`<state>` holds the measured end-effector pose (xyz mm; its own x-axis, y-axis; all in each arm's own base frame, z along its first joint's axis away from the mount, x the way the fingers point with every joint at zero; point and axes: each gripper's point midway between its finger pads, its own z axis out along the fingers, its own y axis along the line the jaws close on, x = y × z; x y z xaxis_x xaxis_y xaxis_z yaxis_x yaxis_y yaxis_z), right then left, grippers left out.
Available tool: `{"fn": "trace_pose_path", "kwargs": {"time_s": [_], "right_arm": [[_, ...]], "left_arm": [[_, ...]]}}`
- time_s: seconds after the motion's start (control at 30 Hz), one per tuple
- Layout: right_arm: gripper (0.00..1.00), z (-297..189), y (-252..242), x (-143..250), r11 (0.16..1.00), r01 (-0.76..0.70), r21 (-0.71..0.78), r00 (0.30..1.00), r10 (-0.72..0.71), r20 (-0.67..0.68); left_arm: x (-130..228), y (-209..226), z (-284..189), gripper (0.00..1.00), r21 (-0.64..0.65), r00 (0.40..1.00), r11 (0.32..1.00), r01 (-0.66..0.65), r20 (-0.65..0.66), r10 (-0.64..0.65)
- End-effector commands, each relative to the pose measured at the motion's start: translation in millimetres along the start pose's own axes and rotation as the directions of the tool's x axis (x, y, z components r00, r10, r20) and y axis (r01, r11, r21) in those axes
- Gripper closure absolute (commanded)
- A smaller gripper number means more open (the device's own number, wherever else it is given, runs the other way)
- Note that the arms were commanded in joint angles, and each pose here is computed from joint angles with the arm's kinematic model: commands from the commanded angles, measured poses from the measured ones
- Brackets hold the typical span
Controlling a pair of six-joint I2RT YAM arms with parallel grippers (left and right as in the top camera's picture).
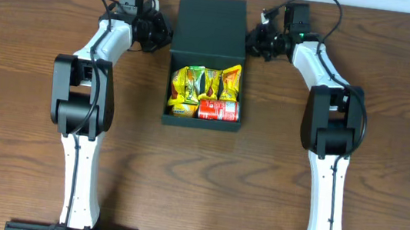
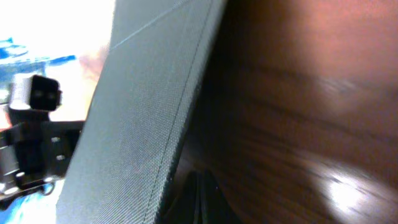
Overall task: Pack container
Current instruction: 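Push the raised lid forward with both grippers to close the box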
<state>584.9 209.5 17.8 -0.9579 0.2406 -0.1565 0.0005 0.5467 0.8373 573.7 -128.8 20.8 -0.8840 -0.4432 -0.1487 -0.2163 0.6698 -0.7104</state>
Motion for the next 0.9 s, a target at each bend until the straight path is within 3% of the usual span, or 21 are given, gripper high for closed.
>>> {"fn": "trace_pose_path", "kwargs": {"time_s": [0.0,0.33,0.53,0.87], "right_arm": [[0.98,-4.8,22.9,4.2,0.993,0.032,-0.115,0.998,-0.037,-0.041],[0.98,-20.4,47.5,1.4,0.955,0.104,-0.277,0.991,-0.124,-0.056],[0.98,-38.3,64.1,2.3,0.904,0.153,-0.4,0.978,-0.196,-0.069],[0.98,-60.8,91.8,19.0,0.794,0.198,-0.575,0.941,-0.319,-0.116]], "left_arm": [[-3.0,0.0,-2.3,0.94,0.059,1.0,0.998,0.001,-0.02,0.0],[-22.5,-34.6,-30.3,0.94,0.329,0.995,0.94,-0.093,-0.009,0.101],[-16.9,-62.7,-47.3,0.94,0.491,0.975,0.851,-0.188,-0.011,0.222],[7.0,-80.7,-65.1,0.94,0.637,0.929,0.724,-0.265,-0.033,0.369]]}}
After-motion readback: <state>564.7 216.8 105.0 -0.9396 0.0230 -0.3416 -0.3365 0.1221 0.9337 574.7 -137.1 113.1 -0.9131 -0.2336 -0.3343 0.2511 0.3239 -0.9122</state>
